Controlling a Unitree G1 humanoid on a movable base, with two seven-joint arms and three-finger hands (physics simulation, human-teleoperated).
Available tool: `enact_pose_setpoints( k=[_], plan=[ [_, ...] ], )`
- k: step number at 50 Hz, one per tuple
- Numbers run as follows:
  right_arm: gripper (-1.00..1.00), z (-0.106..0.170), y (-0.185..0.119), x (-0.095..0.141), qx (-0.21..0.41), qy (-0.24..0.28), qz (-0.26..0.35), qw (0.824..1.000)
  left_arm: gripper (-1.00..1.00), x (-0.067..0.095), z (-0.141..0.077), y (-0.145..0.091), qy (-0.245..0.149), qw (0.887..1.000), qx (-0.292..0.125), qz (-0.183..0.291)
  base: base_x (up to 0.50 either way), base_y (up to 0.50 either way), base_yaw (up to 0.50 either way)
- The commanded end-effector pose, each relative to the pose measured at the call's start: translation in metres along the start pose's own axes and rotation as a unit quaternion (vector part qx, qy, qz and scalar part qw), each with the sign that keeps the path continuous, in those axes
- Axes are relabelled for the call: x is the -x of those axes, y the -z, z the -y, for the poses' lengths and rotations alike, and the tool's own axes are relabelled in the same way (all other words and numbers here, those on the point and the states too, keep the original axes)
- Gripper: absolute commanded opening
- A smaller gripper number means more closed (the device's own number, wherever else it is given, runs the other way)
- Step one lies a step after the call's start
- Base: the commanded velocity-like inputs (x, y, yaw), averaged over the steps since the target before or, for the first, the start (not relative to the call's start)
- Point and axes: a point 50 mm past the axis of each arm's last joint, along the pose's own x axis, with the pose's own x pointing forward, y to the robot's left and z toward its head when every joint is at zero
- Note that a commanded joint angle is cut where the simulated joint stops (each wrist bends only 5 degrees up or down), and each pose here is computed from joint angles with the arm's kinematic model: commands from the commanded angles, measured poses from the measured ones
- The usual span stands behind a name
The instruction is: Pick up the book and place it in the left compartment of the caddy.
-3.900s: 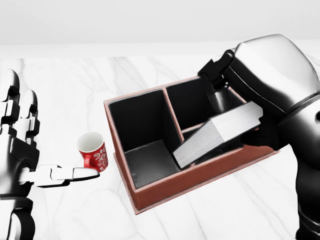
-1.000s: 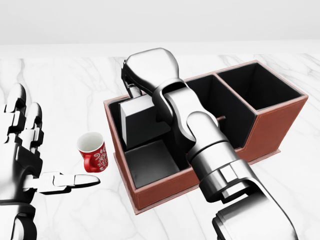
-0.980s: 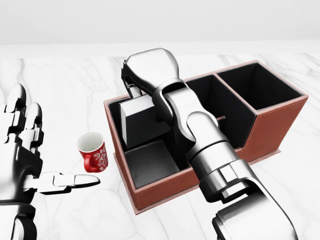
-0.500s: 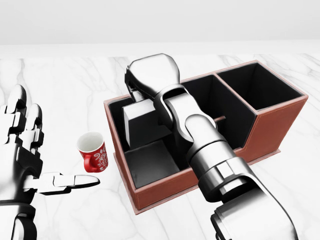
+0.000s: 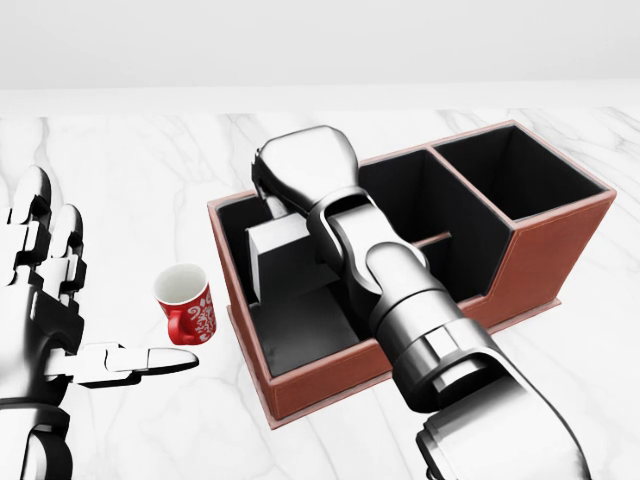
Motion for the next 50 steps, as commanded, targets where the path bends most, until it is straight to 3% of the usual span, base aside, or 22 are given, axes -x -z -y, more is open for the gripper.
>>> enact_pose_setpoints(
  k=[1,50],
  plan=[
    [-1.00,0.001,0.001,0.000,0.003,0.026,-0.004,1.000,1.00,0.000,0.000,0.000,0.000,1.000,0.000,0.000,0.00,0.00,0.00],
    [-1.00,-0.034,-0.004,0.013,0.000,0.010,-0.006,1.000,1.00,0.004,0.000,0.007,0.000,1.000,0.001,-0.016,0.00,0.00,0.00]
  ],
)
